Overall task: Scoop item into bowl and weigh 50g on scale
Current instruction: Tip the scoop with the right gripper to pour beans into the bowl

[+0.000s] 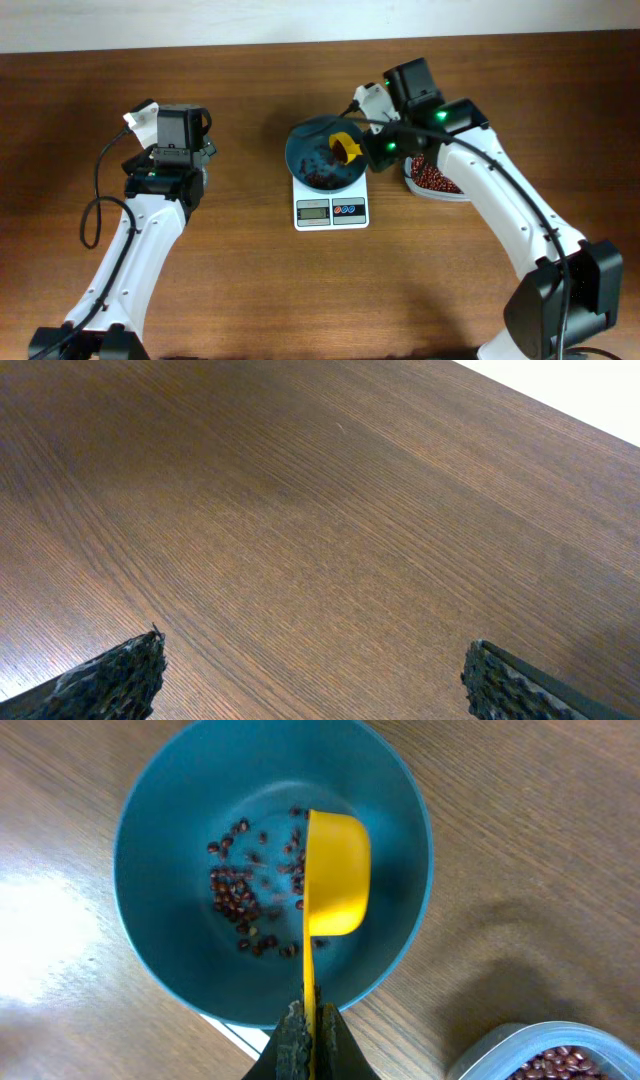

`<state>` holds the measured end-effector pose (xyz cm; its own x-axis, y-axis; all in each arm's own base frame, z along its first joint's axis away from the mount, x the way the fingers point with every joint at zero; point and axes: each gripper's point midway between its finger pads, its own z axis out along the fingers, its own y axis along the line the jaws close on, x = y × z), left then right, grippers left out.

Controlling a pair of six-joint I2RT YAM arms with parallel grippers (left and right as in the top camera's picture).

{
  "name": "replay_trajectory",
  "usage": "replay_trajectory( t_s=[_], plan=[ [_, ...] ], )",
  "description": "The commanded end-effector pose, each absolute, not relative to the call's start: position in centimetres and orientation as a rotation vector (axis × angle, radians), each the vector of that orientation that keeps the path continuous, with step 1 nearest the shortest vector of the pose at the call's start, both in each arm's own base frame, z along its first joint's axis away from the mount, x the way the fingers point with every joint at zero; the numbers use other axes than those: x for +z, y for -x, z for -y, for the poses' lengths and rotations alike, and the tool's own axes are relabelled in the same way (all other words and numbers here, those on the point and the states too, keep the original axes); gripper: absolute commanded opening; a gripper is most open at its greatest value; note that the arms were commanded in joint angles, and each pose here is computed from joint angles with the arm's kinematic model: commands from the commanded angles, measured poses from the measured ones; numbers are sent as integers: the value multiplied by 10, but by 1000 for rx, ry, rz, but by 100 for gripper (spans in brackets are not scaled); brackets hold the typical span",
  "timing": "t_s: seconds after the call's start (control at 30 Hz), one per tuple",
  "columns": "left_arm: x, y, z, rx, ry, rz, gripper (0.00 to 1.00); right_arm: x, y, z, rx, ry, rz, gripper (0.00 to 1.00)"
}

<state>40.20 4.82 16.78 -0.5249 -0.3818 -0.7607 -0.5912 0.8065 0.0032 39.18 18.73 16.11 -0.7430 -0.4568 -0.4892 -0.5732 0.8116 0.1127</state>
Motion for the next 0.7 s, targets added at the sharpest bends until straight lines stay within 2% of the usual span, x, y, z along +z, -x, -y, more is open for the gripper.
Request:
replay_trajectory(
  t_s=[0.0, 0.27, 0.67],
  plan=[
    [168, -405, -50, 335, 732, -2180, 99, 167, -401, -185, 187, 785, -2516, 4],
    [168, -405, -50, 335, 732, -2180, 99, 200, -399, -189, 71, 785, -2423, 4],
    [168, -405, -50, 335, 732, -2180, 99, 212, -395, -199, -74, 817, -2383, 4]
  ],
)
